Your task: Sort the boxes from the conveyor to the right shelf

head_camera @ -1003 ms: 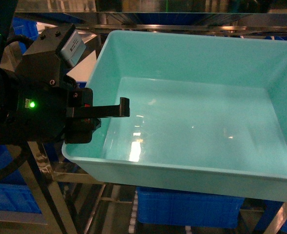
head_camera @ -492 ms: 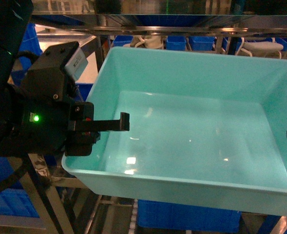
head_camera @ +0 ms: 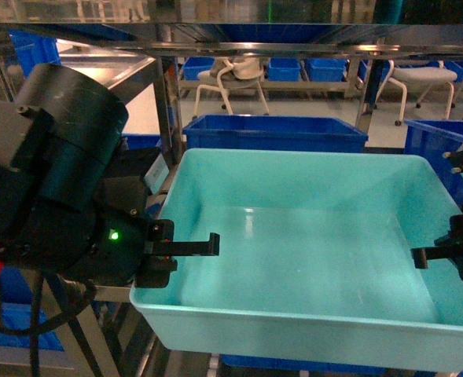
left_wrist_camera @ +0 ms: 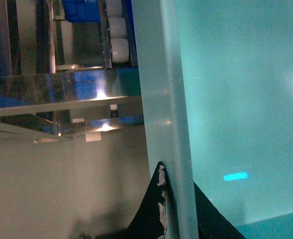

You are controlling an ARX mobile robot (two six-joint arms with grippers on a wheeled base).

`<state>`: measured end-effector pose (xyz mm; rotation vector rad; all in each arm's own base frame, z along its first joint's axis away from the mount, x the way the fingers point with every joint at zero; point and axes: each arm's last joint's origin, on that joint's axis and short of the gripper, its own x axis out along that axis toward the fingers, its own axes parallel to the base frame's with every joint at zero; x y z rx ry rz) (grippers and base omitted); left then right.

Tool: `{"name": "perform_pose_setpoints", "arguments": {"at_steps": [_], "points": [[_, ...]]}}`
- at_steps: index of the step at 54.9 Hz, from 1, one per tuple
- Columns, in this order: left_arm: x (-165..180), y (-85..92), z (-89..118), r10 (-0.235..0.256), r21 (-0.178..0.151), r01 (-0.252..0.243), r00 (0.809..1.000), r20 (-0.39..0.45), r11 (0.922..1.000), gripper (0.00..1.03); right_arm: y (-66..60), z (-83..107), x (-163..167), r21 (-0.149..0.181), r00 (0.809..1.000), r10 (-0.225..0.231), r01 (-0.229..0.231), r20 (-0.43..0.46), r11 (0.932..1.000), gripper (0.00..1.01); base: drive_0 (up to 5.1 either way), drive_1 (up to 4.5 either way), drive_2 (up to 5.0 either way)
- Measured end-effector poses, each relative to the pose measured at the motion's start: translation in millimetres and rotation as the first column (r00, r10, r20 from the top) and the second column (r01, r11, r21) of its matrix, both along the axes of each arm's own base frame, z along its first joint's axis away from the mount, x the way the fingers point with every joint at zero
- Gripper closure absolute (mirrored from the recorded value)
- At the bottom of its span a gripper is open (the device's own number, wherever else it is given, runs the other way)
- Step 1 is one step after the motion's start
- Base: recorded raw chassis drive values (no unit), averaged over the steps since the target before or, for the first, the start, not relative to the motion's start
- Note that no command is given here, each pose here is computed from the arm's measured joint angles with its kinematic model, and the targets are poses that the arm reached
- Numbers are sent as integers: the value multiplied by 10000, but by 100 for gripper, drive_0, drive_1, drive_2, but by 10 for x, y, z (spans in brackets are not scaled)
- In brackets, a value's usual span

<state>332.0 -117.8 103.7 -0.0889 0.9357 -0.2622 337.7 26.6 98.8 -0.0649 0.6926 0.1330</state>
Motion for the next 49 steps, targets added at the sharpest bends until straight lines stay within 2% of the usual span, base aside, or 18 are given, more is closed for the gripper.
{"name": "perform_pose_setpoints", "arguments": {"at_steps": [17, 24, 30, 33, 38, 42, 49], "points": [[481, 47, -258, -225, 332, 256, 9957, -897, 9991, 101, 124, -249, 424, -384, 9962, 259, -291, -830, 9988, 99, 0, 0, 0], [690, 97, -381, -420, 576, 497, 9908, -1290, 9971, 101, 236, -327, 608, -625, 9923, 436, -511, -1160, 9967, 99, 0, 0, 0], [923, 139, -463, -745, 847, 898, 9828, -1692, 9923, 101, 334, -365, 776, -785, 9879, 494, -615, -1468, 9950, 99, 0, 0, 0], [1009, 148, -481, -855, 873, 1031, 9788, -1859, 9908, 101, 371, -377, 852, -822, 9847, 450, -595, -1683, 9948, 99, 0, 0, 0], [1176, 140, -492, -1147, 1059, 1379, 9729, -2008, 9848, 101, 450, -390, 998, -872, 9800, 439, -618, -1943, 9943, 99, 0, 0, 0], [1296, 146, -494, -1230, 1177, 1483, 9723, -1989, 9819, 101, 500, -391, 1091, -864, 9811, 415, -587, -1888, 9945, 99, 0, 0, 0], [1360, 135, -487, -1298, 1262, 1555, 9729, -1915, 9797, 101, 518, -391, 1122, -921, 9819, 325, -504, -1867, 9945, 99, 0, 0, 0]]}}
